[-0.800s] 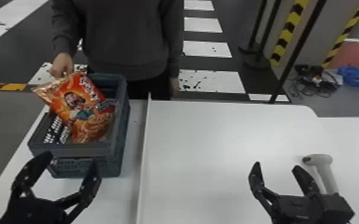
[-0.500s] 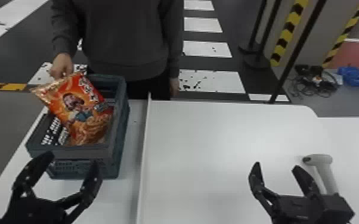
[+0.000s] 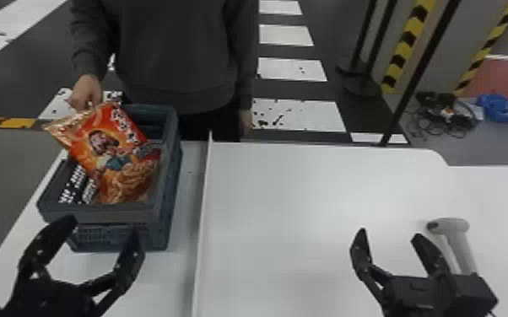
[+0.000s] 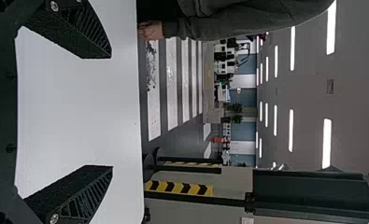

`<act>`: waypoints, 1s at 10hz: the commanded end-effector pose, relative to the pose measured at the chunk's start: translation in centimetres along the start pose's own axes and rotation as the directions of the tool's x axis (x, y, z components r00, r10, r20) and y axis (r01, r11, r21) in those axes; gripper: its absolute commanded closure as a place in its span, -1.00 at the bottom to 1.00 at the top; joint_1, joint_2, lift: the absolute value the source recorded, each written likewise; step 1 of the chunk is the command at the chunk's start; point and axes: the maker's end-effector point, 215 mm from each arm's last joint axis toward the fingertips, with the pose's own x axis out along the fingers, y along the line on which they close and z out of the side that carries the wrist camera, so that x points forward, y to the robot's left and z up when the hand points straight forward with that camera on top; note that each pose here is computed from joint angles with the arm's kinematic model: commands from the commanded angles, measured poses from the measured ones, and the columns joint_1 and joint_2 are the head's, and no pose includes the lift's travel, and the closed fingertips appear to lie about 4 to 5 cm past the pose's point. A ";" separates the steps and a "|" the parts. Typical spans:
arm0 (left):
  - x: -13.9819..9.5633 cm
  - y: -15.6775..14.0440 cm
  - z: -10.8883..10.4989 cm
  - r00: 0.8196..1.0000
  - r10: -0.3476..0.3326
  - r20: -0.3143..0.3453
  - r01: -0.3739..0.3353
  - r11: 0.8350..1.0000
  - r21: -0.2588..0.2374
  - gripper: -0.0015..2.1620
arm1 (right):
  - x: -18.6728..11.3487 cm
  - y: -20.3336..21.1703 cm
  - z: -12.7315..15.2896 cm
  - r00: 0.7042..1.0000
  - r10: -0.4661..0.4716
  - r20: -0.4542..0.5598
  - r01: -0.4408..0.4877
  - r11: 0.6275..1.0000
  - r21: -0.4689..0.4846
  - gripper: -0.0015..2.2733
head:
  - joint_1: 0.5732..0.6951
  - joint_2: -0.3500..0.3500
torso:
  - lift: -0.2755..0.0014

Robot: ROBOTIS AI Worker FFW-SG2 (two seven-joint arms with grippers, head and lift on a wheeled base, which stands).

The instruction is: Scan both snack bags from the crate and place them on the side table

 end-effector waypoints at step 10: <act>0.1 0.0 -0.5 1.000 -0.002 -0.009 0.002 1.000 -0.003 -0.87 | 0.0 0.0 -0.1 1.000 -0.001 -0.003 0.001 1.000 0.000 -0.93 | 1.00 -0.21 | 0.28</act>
